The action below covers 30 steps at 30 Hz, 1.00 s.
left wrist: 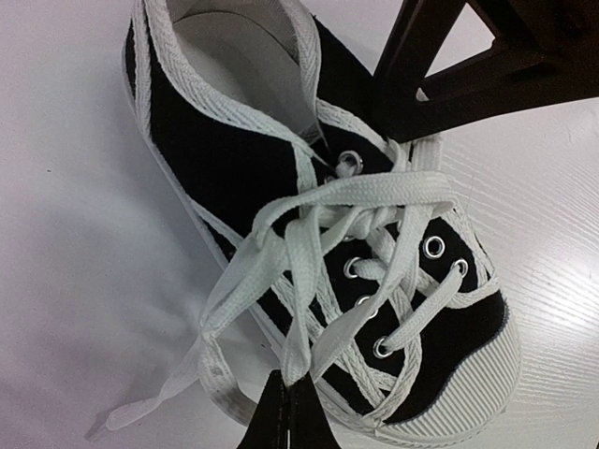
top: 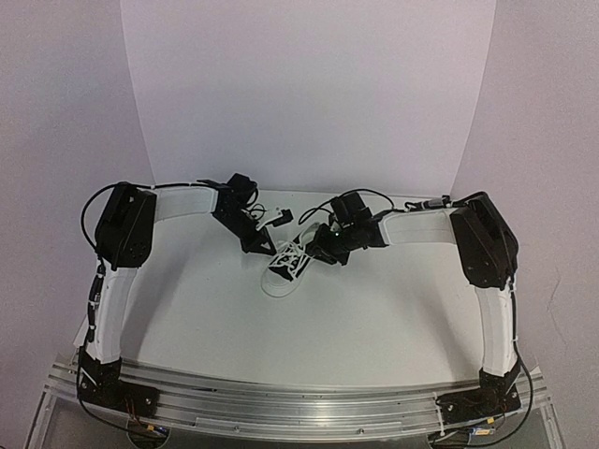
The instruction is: Tie the shoes
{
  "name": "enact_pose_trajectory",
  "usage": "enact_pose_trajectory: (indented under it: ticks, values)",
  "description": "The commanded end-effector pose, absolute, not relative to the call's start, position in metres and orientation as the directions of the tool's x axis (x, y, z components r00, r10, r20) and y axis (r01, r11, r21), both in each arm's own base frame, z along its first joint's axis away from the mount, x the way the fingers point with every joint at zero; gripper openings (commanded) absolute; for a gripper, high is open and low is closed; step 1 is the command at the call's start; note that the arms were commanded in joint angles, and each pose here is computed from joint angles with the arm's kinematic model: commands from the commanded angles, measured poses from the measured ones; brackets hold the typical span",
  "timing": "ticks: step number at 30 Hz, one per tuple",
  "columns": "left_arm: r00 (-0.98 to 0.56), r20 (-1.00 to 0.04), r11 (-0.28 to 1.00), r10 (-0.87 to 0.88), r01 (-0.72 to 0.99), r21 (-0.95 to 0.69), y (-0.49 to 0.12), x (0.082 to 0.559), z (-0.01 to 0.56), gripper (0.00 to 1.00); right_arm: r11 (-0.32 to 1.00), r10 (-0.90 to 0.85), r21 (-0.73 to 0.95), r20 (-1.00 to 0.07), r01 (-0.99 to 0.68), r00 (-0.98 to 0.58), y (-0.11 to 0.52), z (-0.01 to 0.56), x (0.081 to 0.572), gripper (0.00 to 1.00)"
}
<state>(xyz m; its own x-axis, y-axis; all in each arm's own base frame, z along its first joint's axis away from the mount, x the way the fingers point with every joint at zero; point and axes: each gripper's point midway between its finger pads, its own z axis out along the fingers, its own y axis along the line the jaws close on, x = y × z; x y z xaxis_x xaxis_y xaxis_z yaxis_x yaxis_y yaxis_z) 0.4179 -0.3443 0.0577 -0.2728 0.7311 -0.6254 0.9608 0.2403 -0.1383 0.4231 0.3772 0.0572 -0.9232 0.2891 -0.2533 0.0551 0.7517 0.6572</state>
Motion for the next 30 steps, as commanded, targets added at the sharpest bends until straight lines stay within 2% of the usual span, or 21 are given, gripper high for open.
enact_pose_trajectory:
  ticks: [1,4,9,12,21,28,30]
  values:
    - [-0.253,-0.657,0.233,0.71,0.965,-0.12,-0.3463,0.4199,0.0803,0.0,0.714,0.319,0.694,-0.203,0.094,-0.926,0.3837,0.0761,0.4162,0.24]
    - [-0.253,-0.658,0.235,0.71,0.965,-0.117,-0.3467,0.4211,0.0808,0.0,0.699,0.336,0.704,-0.165,0.128,-0.927,0.3847,0.0757,0.4131,0.23]
    - [-0.252,-0.656,0.234,0.711,0.965,-0.117,-0.3464,0.4207,0.0807,0.0,0.708,0.349,0.691,-0.166,0.144,-0.922,0.381,0.078,0.4136,0.14]
    - [-0.251,-0.654,0.233,0.713,0.965,-0.117,-0.3463,0.4204,0.0802,0.0,0.714,0.348,0.682,-0.15,0.158,-0.925,0.3796,0.0775,0.4107,0.2]
    - [-0.248,-0.654,0.23,0.714,0.966,-0.115,-0.3468,0.4209,0.0797,0.0,0.721,0.353,0.671,-0.143,0.172,-0.925,0.3763,0.0795,0.4077,0.21]
    - [-0.248,-0.653,0.231,0.716,0.966,-0.115,-0.3464,0.4215,0.0795,0.0,0.723,0.351,0.669,-0.142,0.172,-0.925,0.377,0.0791,0.4086,0.01]
    - [-0.249,-0.651,0.23,0.717,0.966,-0.116,-0.3463,0.4209,0.0787,0.0,0.72,0.351,0.672,-0.139,0.172,-0.926,0.3782,0.0801,0.4095,0.0]
